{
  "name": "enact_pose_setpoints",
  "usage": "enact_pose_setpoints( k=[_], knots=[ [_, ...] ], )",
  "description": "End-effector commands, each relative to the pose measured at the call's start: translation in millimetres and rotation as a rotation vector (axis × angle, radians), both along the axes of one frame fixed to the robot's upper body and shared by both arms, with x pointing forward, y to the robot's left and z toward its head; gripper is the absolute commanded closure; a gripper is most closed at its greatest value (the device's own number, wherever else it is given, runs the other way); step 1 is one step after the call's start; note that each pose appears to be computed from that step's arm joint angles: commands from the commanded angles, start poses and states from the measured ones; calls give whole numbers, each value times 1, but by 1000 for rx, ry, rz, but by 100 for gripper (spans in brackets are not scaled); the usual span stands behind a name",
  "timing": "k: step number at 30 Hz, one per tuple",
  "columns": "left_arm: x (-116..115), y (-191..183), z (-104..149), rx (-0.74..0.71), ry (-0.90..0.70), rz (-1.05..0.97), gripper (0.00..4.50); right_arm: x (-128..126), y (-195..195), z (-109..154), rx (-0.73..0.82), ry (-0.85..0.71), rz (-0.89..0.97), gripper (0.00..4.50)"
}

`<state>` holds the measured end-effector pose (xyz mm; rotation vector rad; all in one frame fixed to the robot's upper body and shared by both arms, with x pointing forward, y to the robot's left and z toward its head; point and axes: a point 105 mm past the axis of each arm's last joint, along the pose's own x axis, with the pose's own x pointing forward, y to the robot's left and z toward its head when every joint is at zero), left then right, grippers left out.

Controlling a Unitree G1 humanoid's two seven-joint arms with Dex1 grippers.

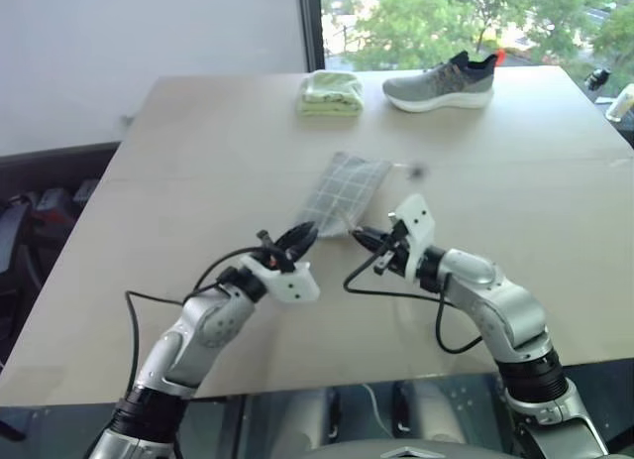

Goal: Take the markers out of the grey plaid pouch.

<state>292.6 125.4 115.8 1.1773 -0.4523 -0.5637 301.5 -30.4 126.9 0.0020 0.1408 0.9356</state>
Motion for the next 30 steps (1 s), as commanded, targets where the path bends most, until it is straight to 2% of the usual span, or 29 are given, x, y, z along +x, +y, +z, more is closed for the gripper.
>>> enact_pose_setpoints(
  k=[1, 6, 12, 16, 19, 21, 22, 24, 27, 30],
  knots=[
    [-3, -6, 0, -25, 24, -34, 389, -1, 6, 20, 32, -66, 26, 450],
    [-3, -10, -10, -14, 82, -61, 389, -1, 11, 25, 45, -75, 33, 450],
    [5, -10, -10, -32, 93, -30, 389, -4, 15, 25, 48, -78, 50, 450],
    [13, -17, 0, -93, 82, -21, 389, -6, 17, 24, 50, -75, 54, 450],
    [9, -19, 2, -118, 91, -42, 389, -6, 17, 23, 50, -73, 54, 450],
    [4, -15, 0, -124, 106, -48, 336, -6, 16, 23, 49, -73, 54, 450],
    [2, -14, 0, -121, 105, -50, 323, -6, 16, 23, 48, -74, 53, 450],
    [-1, -11, 1, -111, 89, -47, 244, -6, 16, 23, 49, -74, 52, 450],
    [-2, -8, 6, -112, 40, -36, 154, -6, 17, 23, 49, -74, 55, 450],
    [3, -8, 7, -105, 24, -14, 154, -6, 17, 24, 50, -74, 58, 450]
  ],
)
